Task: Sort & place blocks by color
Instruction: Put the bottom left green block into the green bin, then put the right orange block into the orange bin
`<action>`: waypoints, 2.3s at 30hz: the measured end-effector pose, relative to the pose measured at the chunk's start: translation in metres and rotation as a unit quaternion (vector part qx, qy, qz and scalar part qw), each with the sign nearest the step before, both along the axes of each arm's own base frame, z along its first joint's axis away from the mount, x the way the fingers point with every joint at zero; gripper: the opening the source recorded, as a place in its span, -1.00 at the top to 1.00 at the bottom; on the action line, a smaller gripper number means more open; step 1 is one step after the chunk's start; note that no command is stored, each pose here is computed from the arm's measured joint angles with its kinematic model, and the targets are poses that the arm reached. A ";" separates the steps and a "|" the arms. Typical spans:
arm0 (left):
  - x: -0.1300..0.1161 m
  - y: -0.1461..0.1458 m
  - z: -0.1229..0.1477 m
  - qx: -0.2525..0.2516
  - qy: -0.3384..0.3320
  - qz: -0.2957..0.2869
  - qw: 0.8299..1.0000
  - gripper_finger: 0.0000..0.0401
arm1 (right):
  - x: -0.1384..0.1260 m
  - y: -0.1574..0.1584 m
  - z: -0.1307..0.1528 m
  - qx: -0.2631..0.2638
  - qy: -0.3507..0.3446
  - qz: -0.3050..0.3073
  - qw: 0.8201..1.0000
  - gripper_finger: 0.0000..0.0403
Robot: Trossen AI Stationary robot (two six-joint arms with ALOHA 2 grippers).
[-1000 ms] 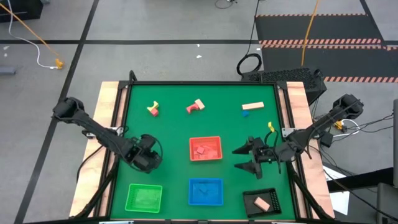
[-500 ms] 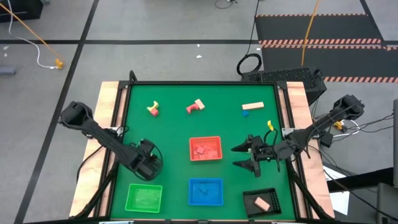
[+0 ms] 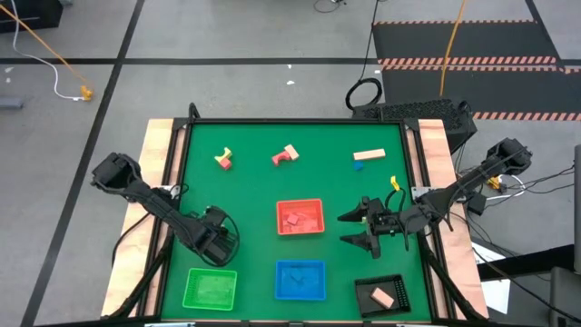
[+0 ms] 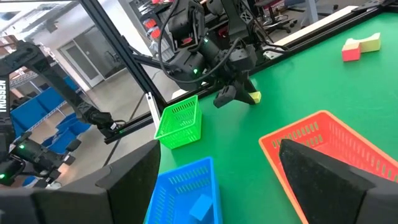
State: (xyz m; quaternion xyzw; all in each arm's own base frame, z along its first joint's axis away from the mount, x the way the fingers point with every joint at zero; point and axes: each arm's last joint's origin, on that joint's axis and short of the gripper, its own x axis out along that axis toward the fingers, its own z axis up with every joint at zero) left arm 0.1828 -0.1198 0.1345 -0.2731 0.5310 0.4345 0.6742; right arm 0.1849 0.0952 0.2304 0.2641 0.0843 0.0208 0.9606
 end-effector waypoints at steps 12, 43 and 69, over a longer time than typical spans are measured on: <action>0.014 -0.010 0.029 -0.028 -0.045 -0.077 0.996 0.34 | 0.000 0.000 0.000 0.000 0.000 0.000 1.000 -0.58; -0.011 -0.101 0.087 -0.319 0.003 -0.241 0.917 0.33 | 0.000 0.000 0.000 -0.013 -0.001 0.000 1.000 -0.58; 0.004 -0.091 0.082 -0.345 -0.026 -0.265 0.900 0.23 | 0.014 -0.036 0.001 -0.047 -0.005 -0.120 0.992 -0.58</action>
